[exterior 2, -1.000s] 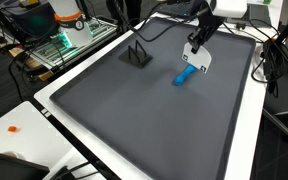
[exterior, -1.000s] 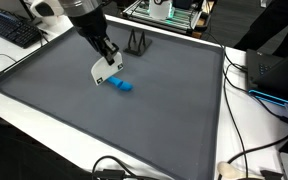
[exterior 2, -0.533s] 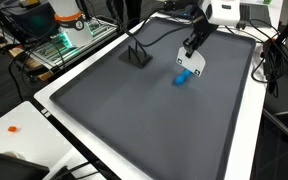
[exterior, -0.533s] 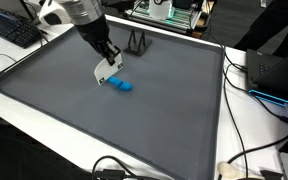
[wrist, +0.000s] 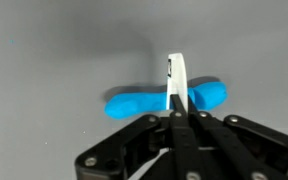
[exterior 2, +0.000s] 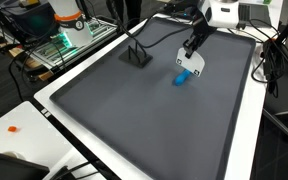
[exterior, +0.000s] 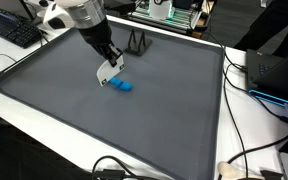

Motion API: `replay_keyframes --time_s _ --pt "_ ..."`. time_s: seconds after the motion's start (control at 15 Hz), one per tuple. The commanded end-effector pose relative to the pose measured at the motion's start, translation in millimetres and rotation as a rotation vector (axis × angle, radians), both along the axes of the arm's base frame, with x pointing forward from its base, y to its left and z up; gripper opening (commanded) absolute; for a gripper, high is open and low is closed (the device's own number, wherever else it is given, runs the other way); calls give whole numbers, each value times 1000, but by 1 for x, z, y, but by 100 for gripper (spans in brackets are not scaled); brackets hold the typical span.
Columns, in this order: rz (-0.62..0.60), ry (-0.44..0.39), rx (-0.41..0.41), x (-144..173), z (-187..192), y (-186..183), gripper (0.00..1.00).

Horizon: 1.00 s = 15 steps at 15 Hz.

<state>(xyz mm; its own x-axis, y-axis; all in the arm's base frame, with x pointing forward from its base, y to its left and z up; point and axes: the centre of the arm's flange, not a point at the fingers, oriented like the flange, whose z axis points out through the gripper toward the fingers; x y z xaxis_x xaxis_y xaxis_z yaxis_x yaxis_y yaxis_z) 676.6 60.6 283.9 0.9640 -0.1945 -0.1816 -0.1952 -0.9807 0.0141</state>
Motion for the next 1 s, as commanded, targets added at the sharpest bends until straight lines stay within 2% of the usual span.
replay_keyframes --time_s 0.0,0.93 --pt "5 -9 22 -4 -6 0 1" --pt "-7 8 54 -1 -26 2 1"
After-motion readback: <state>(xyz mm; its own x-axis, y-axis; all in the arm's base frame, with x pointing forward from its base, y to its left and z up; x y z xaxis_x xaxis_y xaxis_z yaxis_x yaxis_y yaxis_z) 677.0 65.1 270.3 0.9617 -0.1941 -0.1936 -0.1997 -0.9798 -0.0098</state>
